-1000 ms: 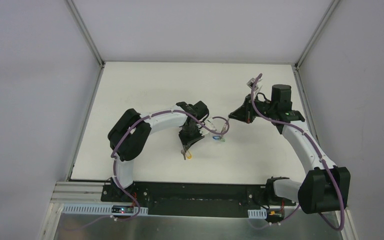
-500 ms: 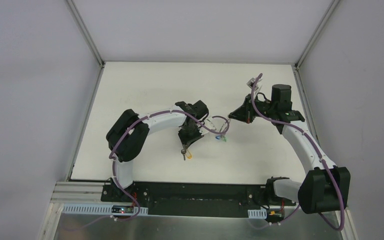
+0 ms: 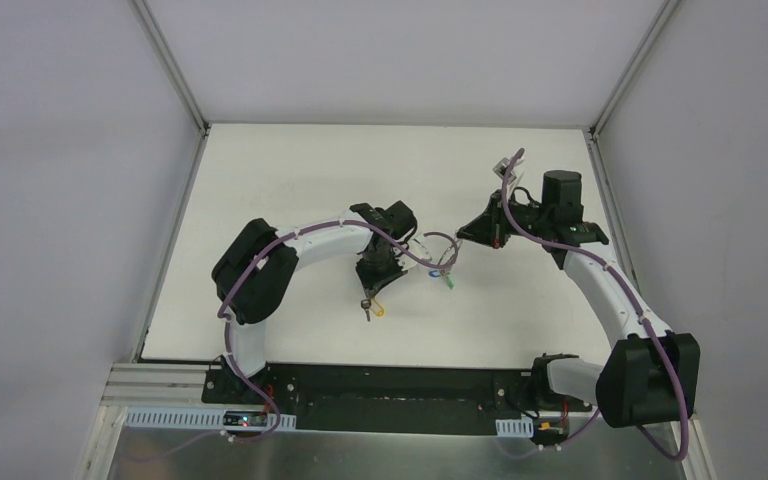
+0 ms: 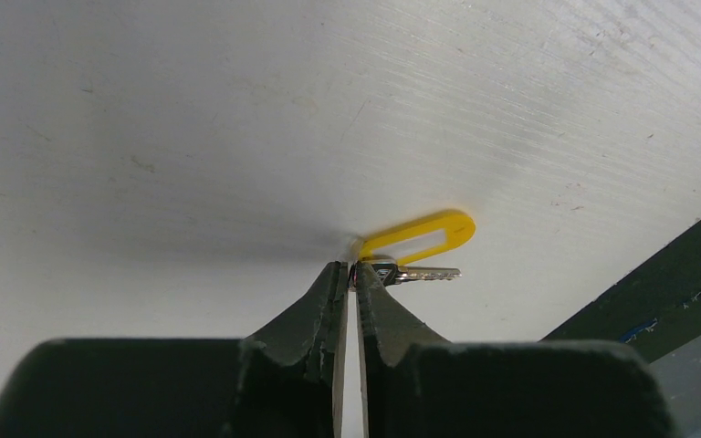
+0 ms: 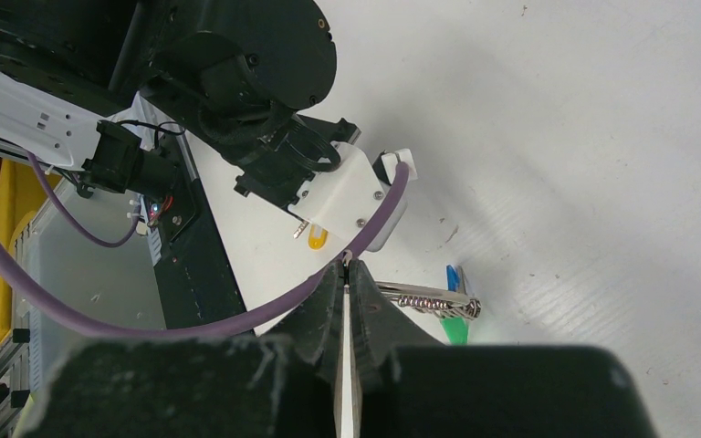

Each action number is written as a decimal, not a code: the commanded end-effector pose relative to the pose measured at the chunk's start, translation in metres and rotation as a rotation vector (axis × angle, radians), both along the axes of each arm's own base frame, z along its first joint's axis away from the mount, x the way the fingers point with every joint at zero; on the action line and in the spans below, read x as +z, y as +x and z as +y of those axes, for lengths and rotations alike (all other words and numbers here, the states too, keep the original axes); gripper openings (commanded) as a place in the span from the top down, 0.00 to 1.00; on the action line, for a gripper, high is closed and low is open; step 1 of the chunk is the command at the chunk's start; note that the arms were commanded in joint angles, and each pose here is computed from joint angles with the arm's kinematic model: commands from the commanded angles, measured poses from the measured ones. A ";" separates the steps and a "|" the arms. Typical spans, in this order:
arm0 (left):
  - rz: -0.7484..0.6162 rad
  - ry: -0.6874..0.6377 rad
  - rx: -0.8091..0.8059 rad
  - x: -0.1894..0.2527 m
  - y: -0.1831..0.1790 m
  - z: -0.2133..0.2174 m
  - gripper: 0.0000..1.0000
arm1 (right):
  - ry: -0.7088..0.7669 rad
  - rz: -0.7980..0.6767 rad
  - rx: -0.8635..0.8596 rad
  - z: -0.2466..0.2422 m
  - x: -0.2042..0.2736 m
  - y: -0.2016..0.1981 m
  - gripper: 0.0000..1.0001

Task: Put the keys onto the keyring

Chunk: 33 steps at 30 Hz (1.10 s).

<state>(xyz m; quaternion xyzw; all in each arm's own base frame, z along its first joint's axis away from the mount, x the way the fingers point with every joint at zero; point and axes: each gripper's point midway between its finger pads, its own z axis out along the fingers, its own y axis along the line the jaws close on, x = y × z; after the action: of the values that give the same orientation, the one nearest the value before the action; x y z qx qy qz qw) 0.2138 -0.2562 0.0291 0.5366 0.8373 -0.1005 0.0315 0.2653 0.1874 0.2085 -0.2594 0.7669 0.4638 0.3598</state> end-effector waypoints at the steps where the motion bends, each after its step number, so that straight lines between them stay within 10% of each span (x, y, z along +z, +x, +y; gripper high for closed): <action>1: 0.020 -0.009 -0.021 0.008 -0.009 0.001 0.90 | 0.034 -0.068 0.026 0.002 0.018 -0.002 1.00; 33: 0.063 0.000 -0.017 0.003 -0.014 -0.001 0.99 | 0.034 -0.065 0.023 0.001 0.017 -0.002 1.00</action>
<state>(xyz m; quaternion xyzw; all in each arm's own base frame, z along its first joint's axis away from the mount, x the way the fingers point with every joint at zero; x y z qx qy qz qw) 0.2051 -0.2554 0.0278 0.5350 0.8372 -0.1127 0.0125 0.2666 0.1870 0.2092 -0.2598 0.7658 0.4631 0.3627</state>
